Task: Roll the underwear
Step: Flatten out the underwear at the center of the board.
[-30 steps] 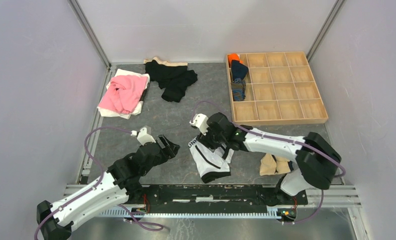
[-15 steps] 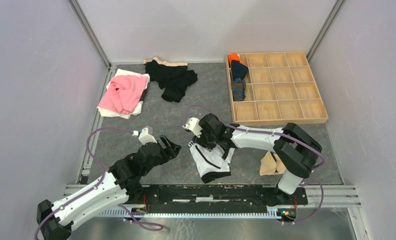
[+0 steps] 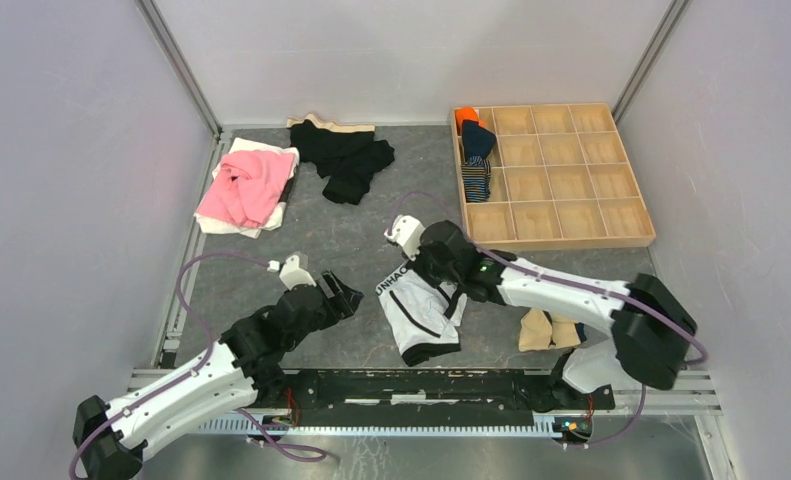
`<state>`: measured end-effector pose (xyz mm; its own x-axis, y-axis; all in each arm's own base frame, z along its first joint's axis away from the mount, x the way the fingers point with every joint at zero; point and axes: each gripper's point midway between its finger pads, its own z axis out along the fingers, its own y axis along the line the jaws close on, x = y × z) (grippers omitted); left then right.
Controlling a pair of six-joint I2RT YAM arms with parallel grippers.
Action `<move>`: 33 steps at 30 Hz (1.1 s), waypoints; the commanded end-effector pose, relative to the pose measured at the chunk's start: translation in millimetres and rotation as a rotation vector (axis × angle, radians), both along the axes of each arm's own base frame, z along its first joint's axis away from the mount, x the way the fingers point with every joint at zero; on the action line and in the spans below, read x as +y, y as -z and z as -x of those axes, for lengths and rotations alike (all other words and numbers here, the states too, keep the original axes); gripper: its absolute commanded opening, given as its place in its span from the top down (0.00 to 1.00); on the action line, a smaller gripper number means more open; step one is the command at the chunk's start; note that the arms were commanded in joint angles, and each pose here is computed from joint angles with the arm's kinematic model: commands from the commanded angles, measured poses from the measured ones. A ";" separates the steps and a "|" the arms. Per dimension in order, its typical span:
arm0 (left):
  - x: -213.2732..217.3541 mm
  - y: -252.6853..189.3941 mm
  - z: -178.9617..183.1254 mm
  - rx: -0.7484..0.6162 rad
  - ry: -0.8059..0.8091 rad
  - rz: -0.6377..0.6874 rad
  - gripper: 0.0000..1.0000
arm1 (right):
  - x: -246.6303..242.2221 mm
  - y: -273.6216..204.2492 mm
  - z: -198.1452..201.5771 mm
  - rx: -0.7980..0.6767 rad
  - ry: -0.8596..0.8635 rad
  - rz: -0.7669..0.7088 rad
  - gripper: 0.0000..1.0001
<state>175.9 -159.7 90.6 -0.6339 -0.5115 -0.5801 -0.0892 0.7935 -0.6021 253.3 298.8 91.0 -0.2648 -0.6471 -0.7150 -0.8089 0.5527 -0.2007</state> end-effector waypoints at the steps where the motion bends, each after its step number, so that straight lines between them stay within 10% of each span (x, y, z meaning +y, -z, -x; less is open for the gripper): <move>1: -5.4 -10.3 -8.6 -0.066 0.034 -0.028 0.15 | 0.6 -74.0 -6.6 -0.106 0.064 -0.172 1.00; 21: 27.2 -52.8 -7.3 -0.191 -0.088 0.065 0.17 | 50.6 -291.4 88.1 -0.034 -0.242 -0.695 1.00; 33: 52.3 -83.4 -5.7 -0.281 -0.163 0.096 0.19 | -8.6 -227.9 35.4 -0.063 0.165 -0.578 1.00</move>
